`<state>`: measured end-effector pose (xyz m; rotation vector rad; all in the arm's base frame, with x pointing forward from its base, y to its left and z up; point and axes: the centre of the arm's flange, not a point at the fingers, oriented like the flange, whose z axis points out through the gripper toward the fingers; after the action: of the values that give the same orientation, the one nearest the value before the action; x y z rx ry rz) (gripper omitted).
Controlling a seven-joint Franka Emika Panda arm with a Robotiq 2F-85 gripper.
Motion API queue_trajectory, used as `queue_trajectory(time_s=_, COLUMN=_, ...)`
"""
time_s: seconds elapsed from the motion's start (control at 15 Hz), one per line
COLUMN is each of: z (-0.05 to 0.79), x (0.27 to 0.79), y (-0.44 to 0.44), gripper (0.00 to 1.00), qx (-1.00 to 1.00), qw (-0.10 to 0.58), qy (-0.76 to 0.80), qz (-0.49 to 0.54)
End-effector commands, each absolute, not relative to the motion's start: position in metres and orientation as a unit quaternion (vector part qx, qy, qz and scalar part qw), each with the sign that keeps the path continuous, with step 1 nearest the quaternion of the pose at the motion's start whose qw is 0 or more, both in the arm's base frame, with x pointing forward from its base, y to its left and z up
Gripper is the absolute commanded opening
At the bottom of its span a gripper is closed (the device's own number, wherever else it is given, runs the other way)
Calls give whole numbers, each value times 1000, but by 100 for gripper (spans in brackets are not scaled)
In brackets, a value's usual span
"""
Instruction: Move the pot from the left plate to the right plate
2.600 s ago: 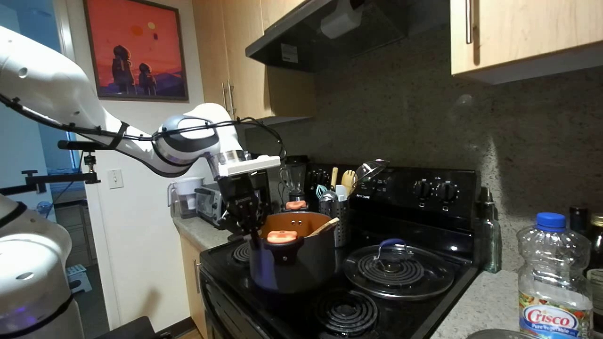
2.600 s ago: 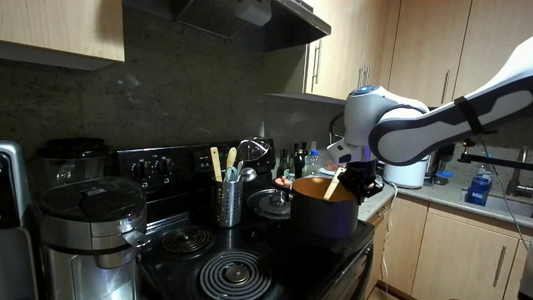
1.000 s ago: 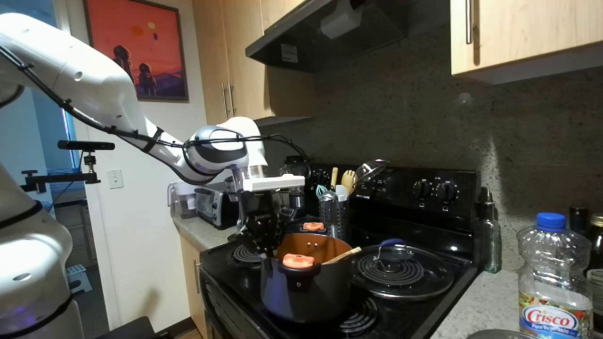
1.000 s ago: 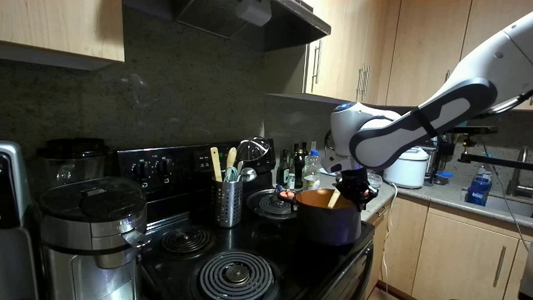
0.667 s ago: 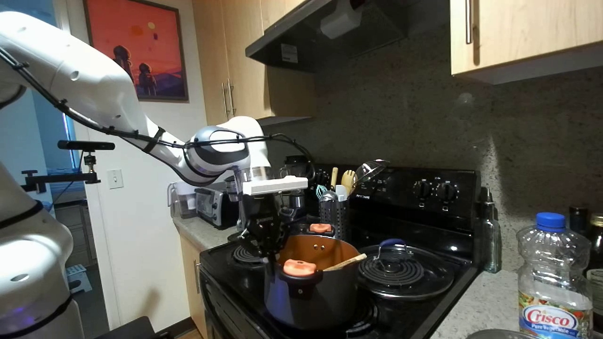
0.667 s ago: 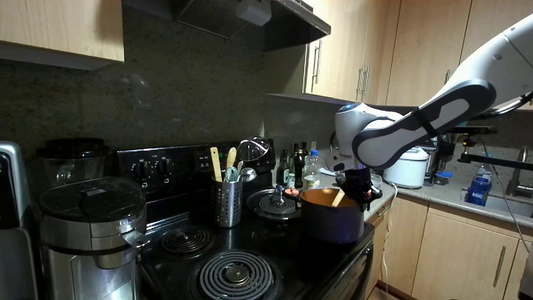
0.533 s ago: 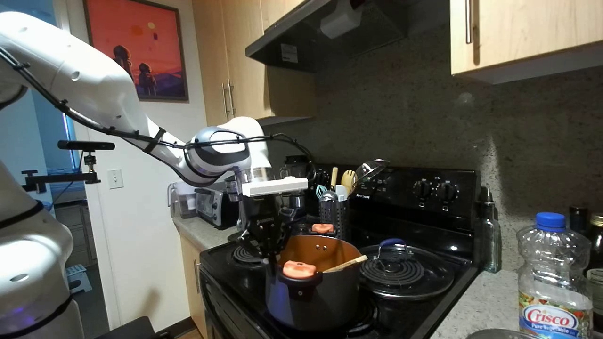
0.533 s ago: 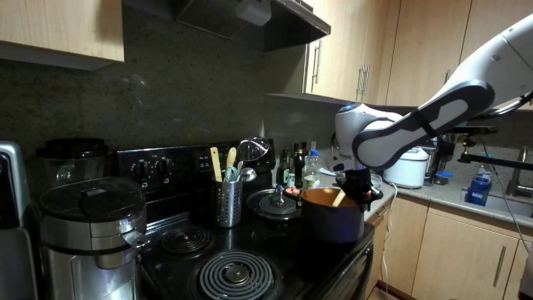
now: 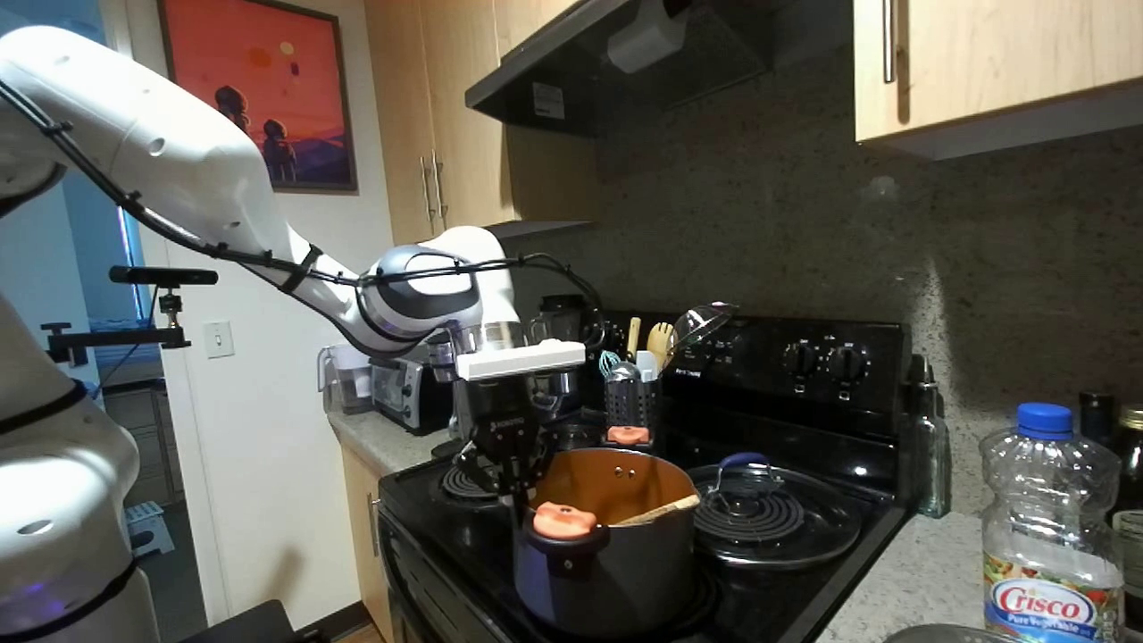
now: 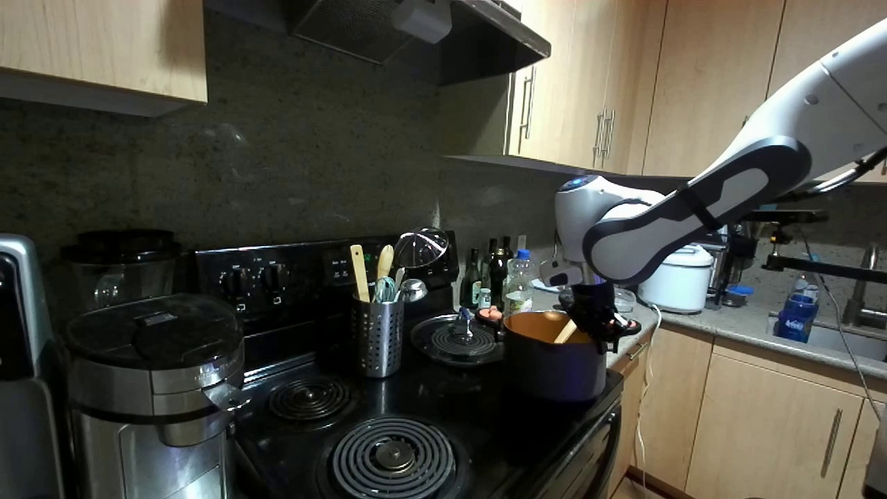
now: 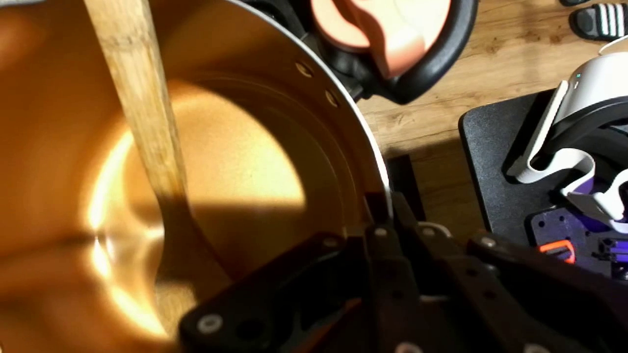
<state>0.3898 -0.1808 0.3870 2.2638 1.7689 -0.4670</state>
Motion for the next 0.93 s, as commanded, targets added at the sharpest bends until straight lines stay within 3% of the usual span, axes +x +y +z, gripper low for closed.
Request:
queue_trajectory(time_s=0.0, z=403, x=399, y=-194, gripper=5, qx=790, qw=141, qy=576, qz=-155)
queue_trajectory(time_s=0.87, z=411, x=406, y=-207, gripper=5, qx=802, qw=149, qy=556, qz=-159)
